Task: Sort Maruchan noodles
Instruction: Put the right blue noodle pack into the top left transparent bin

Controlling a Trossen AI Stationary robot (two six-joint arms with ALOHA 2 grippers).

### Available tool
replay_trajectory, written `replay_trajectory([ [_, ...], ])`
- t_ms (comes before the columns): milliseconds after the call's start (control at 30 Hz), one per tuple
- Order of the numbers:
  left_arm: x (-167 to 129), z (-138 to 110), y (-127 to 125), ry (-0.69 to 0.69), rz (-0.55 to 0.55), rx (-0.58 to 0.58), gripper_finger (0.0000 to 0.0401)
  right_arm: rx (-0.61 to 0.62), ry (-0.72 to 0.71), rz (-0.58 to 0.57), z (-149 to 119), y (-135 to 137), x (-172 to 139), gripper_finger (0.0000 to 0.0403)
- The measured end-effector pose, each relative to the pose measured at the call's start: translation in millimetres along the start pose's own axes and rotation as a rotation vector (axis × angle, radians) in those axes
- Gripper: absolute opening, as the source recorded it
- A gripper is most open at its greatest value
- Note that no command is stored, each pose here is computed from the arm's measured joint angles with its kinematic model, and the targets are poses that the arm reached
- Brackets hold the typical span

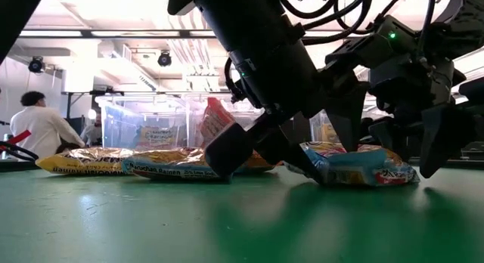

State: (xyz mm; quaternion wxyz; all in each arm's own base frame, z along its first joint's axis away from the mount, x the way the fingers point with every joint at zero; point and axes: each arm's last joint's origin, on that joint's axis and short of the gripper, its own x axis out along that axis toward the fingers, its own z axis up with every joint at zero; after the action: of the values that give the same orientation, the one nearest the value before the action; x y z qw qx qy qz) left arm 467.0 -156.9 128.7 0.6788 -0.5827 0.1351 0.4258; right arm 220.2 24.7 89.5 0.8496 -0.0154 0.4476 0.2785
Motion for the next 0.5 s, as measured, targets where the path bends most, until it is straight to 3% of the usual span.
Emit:
replay_trajectory([
  [233, -2.9, -3.5, -1.8, -0.018, -0.041, 0.036, 0.0191, -0.002, -0.003, -0.001, -0.2, 0.0, 0.1, 0.0141],
  [500, -11.2, -13.9, -4.4, 0.091, -0.061, 0.029, 0.0189, -0.006, -0.010, -0.006, -0.2, -0.2, 0.2, 0.0141],
])
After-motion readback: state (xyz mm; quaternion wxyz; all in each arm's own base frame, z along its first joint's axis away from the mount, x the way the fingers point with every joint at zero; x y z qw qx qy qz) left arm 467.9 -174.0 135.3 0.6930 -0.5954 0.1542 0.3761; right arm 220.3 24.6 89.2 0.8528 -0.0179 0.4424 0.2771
